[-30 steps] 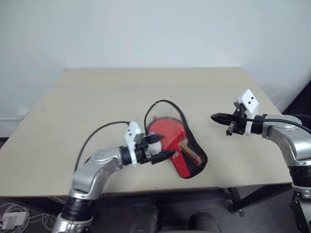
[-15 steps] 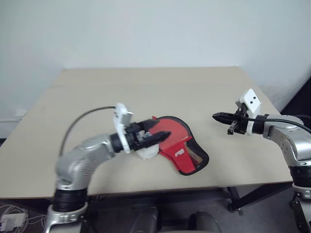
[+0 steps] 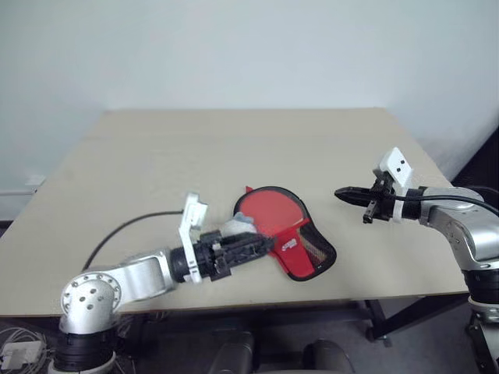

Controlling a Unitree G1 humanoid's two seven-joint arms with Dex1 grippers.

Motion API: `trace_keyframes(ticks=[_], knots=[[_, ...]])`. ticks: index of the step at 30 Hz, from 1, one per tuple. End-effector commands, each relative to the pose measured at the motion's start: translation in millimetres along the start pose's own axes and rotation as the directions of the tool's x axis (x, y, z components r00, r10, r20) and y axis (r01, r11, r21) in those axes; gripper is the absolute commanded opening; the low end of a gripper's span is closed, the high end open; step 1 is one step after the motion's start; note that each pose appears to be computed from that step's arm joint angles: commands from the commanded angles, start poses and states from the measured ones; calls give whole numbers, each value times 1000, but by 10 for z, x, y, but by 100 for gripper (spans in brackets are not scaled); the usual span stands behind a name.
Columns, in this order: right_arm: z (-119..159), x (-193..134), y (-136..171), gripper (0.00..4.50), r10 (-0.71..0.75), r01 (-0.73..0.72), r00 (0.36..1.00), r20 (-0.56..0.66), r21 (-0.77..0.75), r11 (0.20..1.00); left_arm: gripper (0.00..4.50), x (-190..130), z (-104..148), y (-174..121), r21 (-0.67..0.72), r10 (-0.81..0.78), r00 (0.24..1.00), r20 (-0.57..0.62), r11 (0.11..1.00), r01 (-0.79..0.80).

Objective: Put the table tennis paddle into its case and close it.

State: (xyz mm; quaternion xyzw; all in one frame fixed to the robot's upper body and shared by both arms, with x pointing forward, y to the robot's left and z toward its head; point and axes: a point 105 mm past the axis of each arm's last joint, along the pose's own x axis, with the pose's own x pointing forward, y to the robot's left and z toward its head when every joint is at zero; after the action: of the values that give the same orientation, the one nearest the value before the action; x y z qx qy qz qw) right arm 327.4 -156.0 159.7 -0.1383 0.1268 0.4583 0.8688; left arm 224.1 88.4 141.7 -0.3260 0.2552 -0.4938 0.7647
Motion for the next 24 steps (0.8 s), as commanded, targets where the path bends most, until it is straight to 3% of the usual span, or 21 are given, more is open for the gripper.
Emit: trace_keyframes(ticks=[1, 7, 14, 24], knots=[[141, -49, -23, 1, -3, 4, 1000, 25, -58, 998, 450, 22, -44, 16, -48, 16, 1000, 15, 999, -15], [116, -32, 65, 1, 30, -29, 999, 19, -49, 998, 450, 36, -229, 347, -209, 120, 992, 43, 972, -109], [63, -128, 397, 1, 220, -223, 975, -40, -156, 962, 450, 153, -343, 511, -285, 173, 984, 51, 946, -151], [32, -117, 363, 1, 240, -250, 968, -70, -207, 946, 450, 375, -347, 739, -382, 237, 970, 62, 903, -196]])
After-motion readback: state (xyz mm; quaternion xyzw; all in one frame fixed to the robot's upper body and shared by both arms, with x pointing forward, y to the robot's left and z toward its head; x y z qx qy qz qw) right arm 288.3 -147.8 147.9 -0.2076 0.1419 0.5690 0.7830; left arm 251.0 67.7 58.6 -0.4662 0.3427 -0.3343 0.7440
